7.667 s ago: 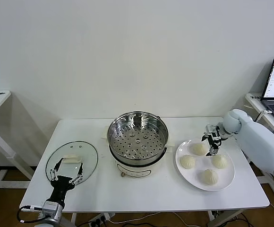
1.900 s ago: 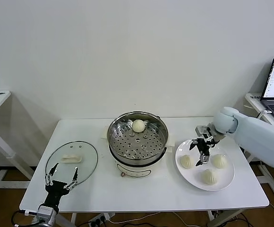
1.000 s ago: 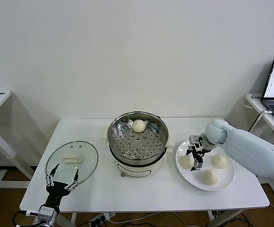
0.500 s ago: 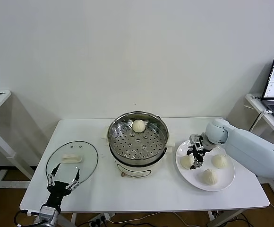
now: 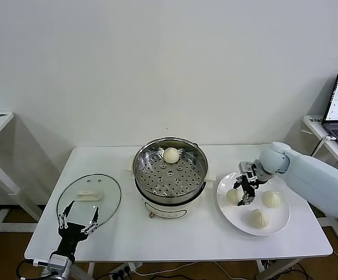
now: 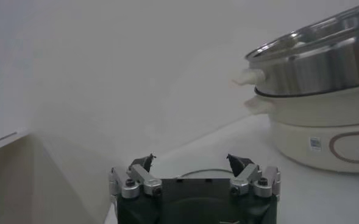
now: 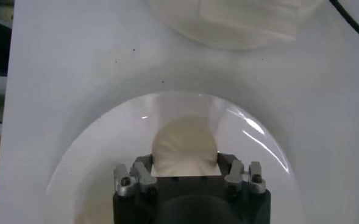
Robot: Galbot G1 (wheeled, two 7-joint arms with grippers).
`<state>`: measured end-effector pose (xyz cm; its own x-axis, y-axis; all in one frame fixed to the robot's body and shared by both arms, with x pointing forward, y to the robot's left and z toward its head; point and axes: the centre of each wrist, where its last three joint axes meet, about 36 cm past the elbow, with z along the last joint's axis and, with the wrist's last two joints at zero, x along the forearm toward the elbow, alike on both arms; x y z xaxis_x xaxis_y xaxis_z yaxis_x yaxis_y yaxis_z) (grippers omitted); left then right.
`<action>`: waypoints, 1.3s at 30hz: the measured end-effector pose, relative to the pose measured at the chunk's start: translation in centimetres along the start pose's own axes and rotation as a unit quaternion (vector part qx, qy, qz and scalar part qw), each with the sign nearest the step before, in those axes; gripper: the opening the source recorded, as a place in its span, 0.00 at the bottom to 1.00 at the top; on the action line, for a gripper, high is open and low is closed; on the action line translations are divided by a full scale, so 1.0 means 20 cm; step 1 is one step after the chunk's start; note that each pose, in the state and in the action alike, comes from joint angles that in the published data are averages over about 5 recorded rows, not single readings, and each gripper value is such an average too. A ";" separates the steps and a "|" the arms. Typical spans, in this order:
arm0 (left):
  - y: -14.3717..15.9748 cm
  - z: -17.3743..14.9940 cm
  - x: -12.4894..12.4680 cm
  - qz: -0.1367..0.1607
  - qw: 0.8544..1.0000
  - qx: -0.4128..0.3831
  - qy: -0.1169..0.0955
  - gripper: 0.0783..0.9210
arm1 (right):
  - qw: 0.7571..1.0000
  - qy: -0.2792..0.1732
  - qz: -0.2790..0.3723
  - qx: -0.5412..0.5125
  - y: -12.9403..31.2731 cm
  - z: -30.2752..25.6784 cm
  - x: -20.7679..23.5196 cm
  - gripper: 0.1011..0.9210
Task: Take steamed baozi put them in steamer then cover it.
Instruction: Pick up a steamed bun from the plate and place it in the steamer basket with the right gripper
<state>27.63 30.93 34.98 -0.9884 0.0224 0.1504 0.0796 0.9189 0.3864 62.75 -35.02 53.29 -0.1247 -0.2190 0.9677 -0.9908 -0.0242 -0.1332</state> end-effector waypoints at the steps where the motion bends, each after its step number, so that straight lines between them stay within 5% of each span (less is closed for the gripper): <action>1: 0.00 0.00 0.00 0.000 1.000 0.000 -0.001 0.88 | 1.000 -0.002 0.003 0.001 0.00 -0.01 0.05 0.73; 17: 0.02 -0.01 -0.02 -0.001 1.000 -0.006 -0.007 0.88 | 0.998 -0.040 0.021 0.032 -0.02 -0.52 0.69 0.72; 39: 0.07 0.01 -0.04 -0.007 1.000 -0.003 -0.004 0.88 | 0.995 -0.015 -0.009 0.098 -0.25 -1.47 0.51 0.72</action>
<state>28.50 32.23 35.17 -0.9904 0.0131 0.1373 0.0667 0.9169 0.3936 64.96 -8.39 70.20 -0.1031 -0.2458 0.9638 -0.9631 -0.2176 -0.1585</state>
